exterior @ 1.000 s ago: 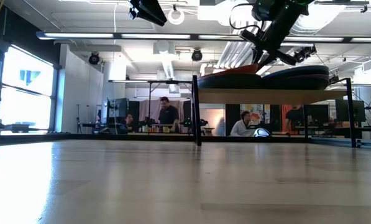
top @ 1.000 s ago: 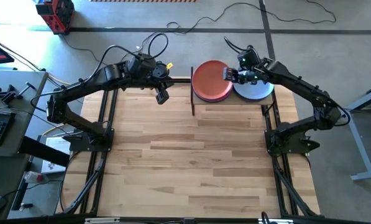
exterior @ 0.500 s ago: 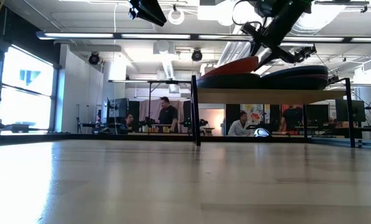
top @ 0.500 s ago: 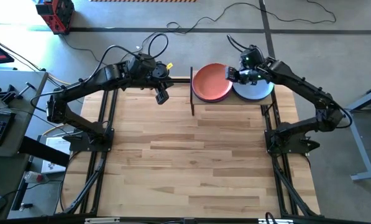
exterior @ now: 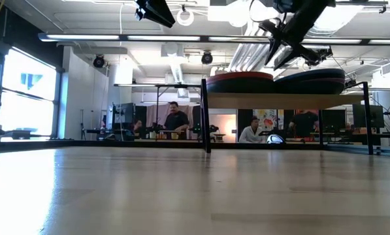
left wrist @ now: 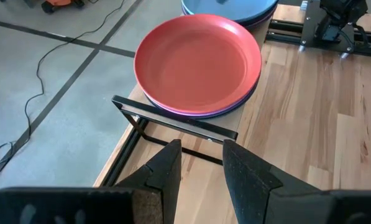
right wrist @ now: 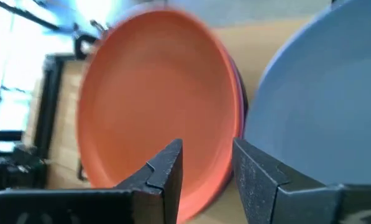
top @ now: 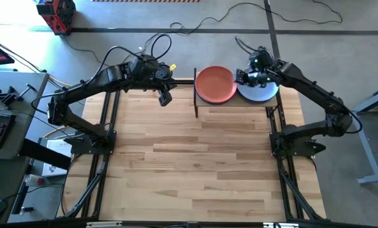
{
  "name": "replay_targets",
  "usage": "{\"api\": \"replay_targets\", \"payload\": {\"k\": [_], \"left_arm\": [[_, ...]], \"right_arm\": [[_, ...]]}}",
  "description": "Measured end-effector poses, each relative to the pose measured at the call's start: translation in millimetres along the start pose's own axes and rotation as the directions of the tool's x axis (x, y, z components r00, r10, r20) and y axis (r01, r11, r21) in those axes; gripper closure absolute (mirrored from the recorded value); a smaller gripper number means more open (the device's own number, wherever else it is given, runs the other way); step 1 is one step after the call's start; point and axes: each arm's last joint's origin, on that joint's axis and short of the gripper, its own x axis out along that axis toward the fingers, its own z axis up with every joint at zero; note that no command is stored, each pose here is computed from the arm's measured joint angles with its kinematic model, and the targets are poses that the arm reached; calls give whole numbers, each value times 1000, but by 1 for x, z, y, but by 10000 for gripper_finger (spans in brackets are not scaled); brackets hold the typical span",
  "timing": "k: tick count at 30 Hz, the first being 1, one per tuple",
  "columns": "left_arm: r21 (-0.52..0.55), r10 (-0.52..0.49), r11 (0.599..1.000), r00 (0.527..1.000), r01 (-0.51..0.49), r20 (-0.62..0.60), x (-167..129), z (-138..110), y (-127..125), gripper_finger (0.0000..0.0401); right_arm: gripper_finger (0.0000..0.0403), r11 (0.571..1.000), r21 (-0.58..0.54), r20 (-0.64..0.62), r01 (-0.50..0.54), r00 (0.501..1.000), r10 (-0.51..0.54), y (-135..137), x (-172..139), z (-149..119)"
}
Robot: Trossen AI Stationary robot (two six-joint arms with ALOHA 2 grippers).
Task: Place and stack plates onto a shelf
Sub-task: Return to Home Position
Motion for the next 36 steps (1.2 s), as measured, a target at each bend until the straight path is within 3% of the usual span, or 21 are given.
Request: {"api": "replay_targets", "payload": {"k": [9,14,24,32,36], "left_arm": [[-13,-1,1000,1000,1,-8,0,-1,0,293],[-37,-6,999,998,3,-61,0,-6,0,293],[-98,-26,995,982,8,-185,-2,-18,-2,303],[-172,-34,985,980,-1,-198,-13,-51,-4,306],[-225,-30,974,995,9,-93,-26,-72,-4,307]], "right_arm": [[285,998,-55,-85,6,996,-11,20,5,-29],[285,988,-155,-123,-26,992,7,36,4,-52],[285,891,-452,-60,-40,998,14,58,-8,-89],[285,842,-535,76,-70,989,130,44,-59,-84],[285,798,-595,125,-96,970,210,30,-89,-80]]}}
